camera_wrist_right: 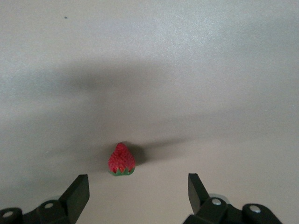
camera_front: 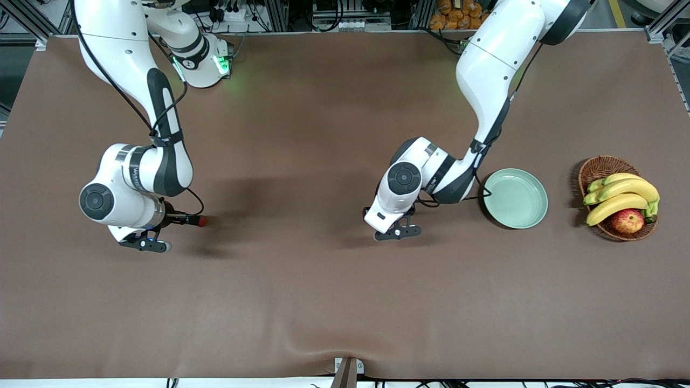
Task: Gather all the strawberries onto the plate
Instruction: 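Grasp the middle strawberry with the left gripper while the right gripper grasps another, then carry the strawberry onto the plate with the left gripper and release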
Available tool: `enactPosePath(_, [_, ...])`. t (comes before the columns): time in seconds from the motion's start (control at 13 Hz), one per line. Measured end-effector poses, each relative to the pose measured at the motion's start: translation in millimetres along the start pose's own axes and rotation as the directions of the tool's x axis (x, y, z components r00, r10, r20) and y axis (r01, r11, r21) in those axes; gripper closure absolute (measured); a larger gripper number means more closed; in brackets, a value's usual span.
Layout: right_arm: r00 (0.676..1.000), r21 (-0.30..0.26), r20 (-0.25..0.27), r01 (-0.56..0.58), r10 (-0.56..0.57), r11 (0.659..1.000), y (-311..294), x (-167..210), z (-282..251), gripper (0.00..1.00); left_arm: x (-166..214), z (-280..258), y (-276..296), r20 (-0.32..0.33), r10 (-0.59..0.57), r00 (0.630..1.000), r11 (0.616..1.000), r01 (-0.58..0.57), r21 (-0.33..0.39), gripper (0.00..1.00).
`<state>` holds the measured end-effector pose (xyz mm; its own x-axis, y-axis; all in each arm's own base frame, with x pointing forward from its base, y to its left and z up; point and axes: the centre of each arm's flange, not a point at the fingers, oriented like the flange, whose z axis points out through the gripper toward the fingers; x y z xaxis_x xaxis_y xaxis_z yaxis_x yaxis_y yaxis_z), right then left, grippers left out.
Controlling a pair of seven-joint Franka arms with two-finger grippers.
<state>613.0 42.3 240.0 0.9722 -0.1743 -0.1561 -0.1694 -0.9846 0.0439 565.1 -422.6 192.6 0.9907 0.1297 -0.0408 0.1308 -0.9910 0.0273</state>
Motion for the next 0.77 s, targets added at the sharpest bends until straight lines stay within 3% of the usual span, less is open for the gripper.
enactPosePath(0.08, [1.0, -0.001, -0.006, 0.0, 0.0, 1.0, -0.2, 0.0, 1.4, 0.11, -2.1, 0.7, 2.3, 0.001, -0.011, 1.0, 1.0, 0.011, 0.0, 0.14])
enactPosePath(0.46, [0.999, -0.003, -0.038, 0.002, -0.003, 1.0, -6.2, 2.7, 12.1, 0.16, -13.9, 3.2, 13.6, 0.003, -0.007, 1.0, 1.0, 0.007, 0.003, 0.24])
enactPosePath(0.77, [1.0, 0.023, -0.024, -0.008, 0.009, 1.0, -21.4, -1.0, 35.5, 0.2, -13.0, 4.1, 12.4, 0.003, -0.009, 1.0, 1.0, 0.009, 0.005, 0.35])
